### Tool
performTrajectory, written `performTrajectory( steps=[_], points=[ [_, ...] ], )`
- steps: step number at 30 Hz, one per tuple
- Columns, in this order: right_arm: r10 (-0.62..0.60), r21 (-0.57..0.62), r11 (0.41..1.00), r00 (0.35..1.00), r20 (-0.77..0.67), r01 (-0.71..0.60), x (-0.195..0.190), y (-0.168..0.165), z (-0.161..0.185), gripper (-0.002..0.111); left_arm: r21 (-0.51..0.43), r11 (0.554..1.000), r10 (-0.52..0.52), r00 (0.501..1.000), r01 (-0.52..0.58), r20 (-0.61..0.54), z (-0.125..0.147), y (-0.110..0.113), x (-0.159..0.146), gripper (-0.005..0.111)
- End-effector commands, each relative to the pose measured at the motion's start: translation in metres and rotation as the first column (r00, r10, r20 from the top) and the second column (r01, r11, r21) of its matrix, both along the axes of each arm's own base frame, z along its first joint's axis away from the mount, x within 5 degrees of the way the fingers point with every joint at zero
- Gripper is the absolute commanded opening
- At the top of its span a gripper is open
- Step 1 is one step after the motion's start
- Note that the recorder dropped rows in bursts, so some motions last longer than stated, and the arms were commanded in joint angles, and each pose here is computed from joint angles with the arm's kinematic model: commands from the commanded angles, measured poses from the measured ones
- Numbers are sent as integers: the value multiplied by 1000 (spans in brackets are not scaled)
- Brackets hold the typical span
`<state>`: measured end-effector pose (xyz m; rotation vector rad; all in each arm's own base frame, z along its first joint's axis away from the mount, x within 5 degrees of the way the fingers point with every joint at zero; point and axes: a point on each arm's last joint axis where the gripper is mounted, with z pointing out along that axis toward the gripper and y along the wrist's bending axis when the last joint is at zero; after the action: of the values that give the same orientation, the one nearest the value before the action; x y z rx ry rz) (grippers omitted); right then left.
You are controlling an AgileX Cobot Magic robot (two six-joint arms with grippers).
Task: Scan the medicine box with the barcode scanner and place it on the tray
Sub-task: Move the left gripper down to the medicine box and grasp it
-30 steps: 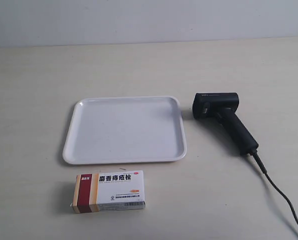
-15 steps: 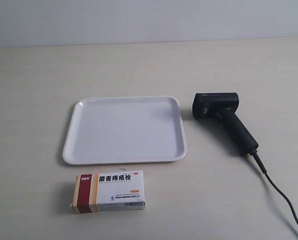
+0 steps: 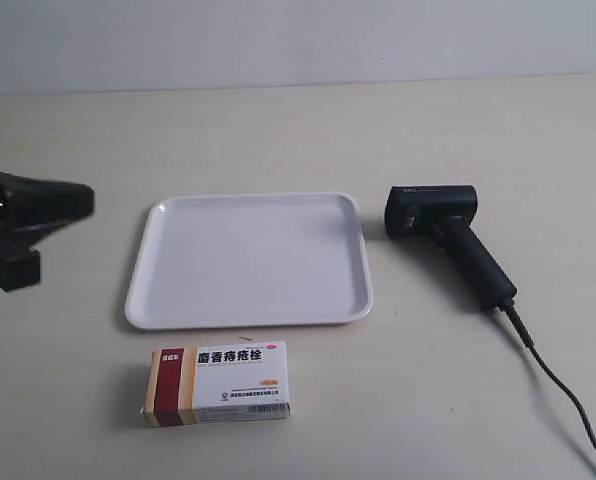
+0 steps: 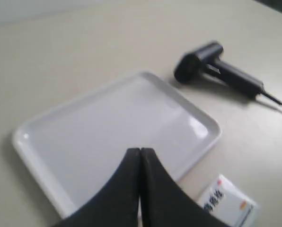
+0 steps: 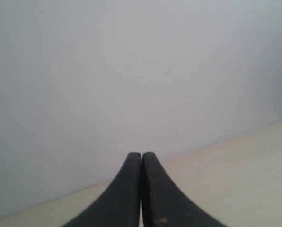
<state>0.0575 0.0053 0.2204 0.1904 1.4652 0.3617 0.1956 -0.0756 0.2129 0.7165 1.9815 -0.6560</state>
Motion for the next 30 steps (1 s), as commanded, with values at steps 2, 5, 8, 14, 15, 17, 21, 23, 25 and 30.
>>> performTrajectory(
  steps=[2,5,8,14,15,17,21,23,25,30],
  points=[
    [-6,-13,1000,997,-79,5,8,0,-2,0,116,947,-292,954,298,-69,-36,-39,2,0],
    [-10,-39,999,995,-104,6,13,1,-3,0,214,916,-334,941,339,-60,-50,-59,-2,0],
    [-12,-39,999,992,-126,7,16,1,-5,0,274,854,-447,893,443,-53,-58,-76,-14,1],
    [-14,-41,999,990,-140,8,19,1,-5,0,326,823,-467,881,466,-79,-69,-88,-21,49],
    [-14,-41,999,990,-140,8,19,1,-5,0,312,837,-445,891,449,-90,-70,-88,-19,59],
    [-14,-41,999,990,-140,8,19,1,-5,0,315,836,-440,892,450,-108,-76,-88,-18,84],
    [-13,-40,999,989,-148,7,18,1,-6,0,377,773,-513,852,510,-100,-88,-89,-18,105],
    [-13,-40,999,989,-148,7,18,1,-6,0,390,755,-532,840,528,-107,-93,-89,-18,105],
    [-13,-40,999,989,-148,7,18,1,-6,0,402,736,-555,826,544,-101,-96,-89,-19,105],
    [-12,-40,999,989,-149,6,18,1,-6,0,424,713,-572,813,558,-108,-107,-89,-17,105]
  ],
)
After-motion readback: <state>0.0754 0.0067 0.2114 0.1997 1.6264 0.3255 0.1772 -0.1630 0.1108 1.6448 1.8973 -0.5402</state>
